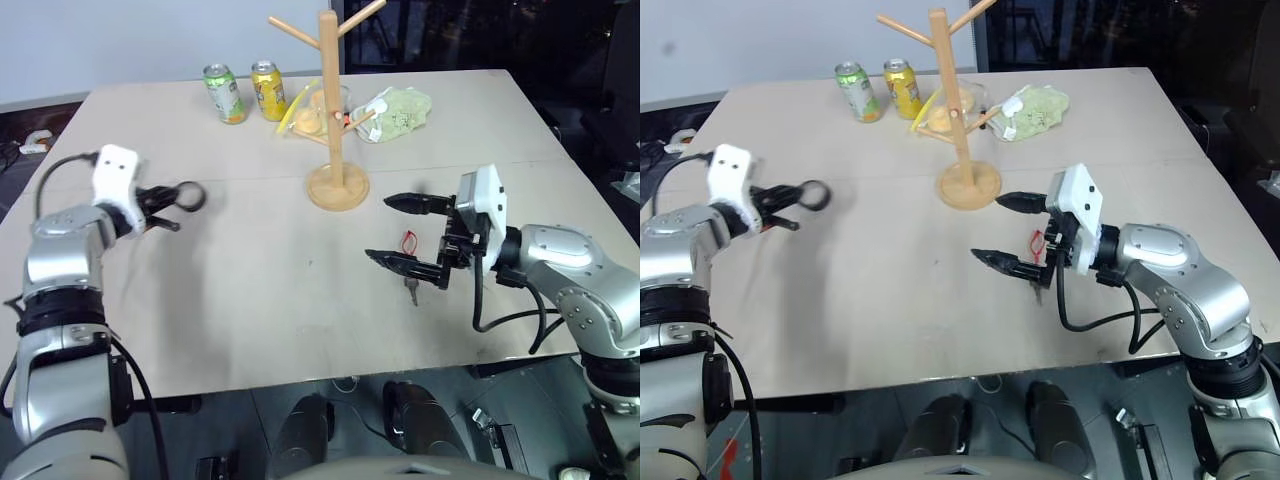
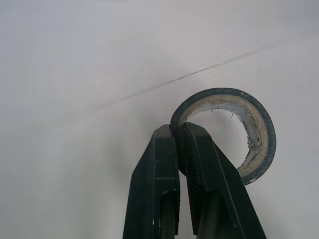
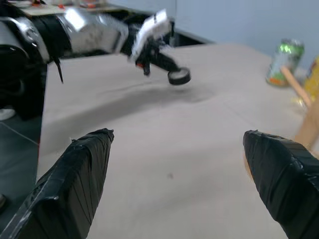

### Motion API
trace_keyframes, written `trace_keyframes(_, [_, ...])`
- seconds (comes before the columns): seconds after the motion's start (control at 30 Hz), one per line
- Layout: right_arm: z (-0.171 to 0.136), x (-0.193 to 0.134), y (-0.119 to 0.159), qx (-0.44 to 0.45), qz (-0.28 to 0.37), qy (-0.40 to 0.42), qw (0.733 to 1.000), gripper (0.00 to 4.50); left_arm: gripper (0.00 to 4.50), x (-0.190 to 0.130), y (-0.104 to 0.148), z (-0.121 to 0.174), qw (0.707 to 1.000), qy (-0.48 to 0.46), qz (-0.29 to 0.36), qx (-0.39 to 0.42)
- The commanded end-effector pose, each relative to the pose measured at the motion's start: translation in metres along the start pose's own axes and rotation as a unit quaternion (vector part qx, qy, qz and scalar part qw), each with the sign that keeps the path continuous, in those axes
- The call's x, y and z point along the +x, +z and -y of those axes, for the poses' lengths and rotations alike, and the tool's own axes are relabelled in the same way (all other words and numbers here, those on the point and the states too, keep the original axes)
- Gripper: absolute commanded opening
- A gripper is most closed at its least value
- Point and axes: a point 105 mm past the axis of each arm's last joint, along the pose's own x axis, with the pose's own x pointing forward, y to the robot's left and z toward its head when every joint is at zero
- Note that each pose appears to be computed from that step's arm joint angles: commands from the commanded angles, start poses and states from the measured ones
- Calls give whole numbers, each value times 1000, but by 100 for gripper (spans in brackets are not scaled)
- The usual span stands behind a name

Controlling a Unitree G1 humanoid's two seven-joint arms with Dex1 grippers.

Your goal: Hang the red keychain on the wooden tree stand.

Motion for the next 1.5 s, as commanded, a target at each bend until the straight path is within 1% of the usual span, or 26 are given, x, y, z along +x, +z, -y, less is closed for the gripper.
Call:
trace_keyframes(0.03, [-1, 2, 12, -20, 16, 10, 1000, 450, 2, -12, -1, -44, 993, 116, 1, -30])
trace_keyframes(0.1, [-1, 1, 11, -22, 14, 10, 1000, 450, 2, -15, -16, -54, 986, 153, -21, -57])
trace_keyframes(0.17, [0, 0, 11, -22, 12, 8, 1000, 450, 2, -14, -23, -57, 981, 171, -31, -81])
trace_keyframes(0.2, [0, 0, 10, -21, 11, 6, 1000, 450, 37, -14, -25, -57, 979, 176, -35, -95])
trace_keyframes(0.27, [1, -2, 8, -20, 8, 1, 1000, 450, 87, -12, -27, -56, 977, 178, -39, -109])
trace_keyframes(0.37, [2, -3, 6, -17, 4, -7, 1000, 450, 221, -11, -22, -55, 977, 177, -35, -111])
trace_keyframes(0.47, [4, -6, 5, -11, 2, -16, 1000, 450, 379, -11, -8, -55, 979, 173, -20, -105])
trace_keyframes(0.5, [4, -8, 4, -9, 1, -20, 1000, 450, 419, -12, 1, -56, 980, 171, -11, -100])
trace_keyframes(0.53, [6, -9, 3, -3, 0, -28, 1000, 450, 445, -13, 12, -57, 982, 168, 3, -83])
trace_keyframes(0.6, [8, -14, -1, 14, -9, -55, 998, 450, 445, -14, 42, -48, 989, 134, 45, -40])
trace_keyframes(0.67, [8, -18, -11, 35, -27, -89, 995, 450, 445, -15, 68, -20, 996, 49, 79, 7])
trace_keyframes(0.7, [7, -20, -16, 47, -35, -101, 993, 450, 445, -16, 76, -5, 996, 9, 89, 22])
trace_keyframes(0.73, [6, -22, -21, 59, -44, -114, 991, 450, 445, -18, 78, 8, 995, -26, 85, 41])
trace_keyframes(0.8, [5, -25, -36, 85, -70, -151, 982, 450, 445, -22, 76, 40, 985, -109, 71, 116])
trace_keyframes(0.83, [5, -26, -41, 96, -80, -169, 978, 450, 445, -26, 72, 55, 976, -149, 63, 148])
trace_keyframes(0.87, [7, -28, -49, 113, -91, -193, 970, 450, 445, -31, 71, 75, 961, -204, 64, 177])
trace_keyframes(0.93, [8, -30, -57, 136, -105, -216, 961, 450, 445, -45, 72, 111, 929, -298, 74, 205])
trace_keyframes(1.0, [7, -30, -62, 149, -114, -223, 956, 450, 445, -58, 73, 137, 902, -365, 83, 216])
trace_keyframes(1.07, [10, -30, -72, 168, -131, -242, 947, 450, 445, -77, 72, 168, 859, -451, 86, 226])
trace_keyframes(1.1, [11, -30, -76, 177, -140, -249, 942, 450, 445, -85, 71, 180, 840, -483, 87, 232])
trace_keyframes(1.17, [14, -28, -84, 190, -152, -262, 934, 450, 445, -95, 72, 199, 812, -523, 99, 237])
trace_keyframes(1.23, [15, -26, -92, 198, -164, -272, 927, 450, 445, -103, 72, 214, 790, -553, 112, 242])
trace_keyframes(1.3, [16, -23, -102, 210, -177, -279, 920, 450, 445, -114, 70, 227, 758, -586, 119, 260])
trace_keyframes(1.37, [19, -22, -111, 219, -186, -291, 913, 450, 445, -118, 67, 233, 739, -604, 117, 274])
trace_keyframes(1.5, [25, -22, -126, 226, -200, -315, 900, 450, 445, -115, 58, 233, 731, -609, 109, 288])
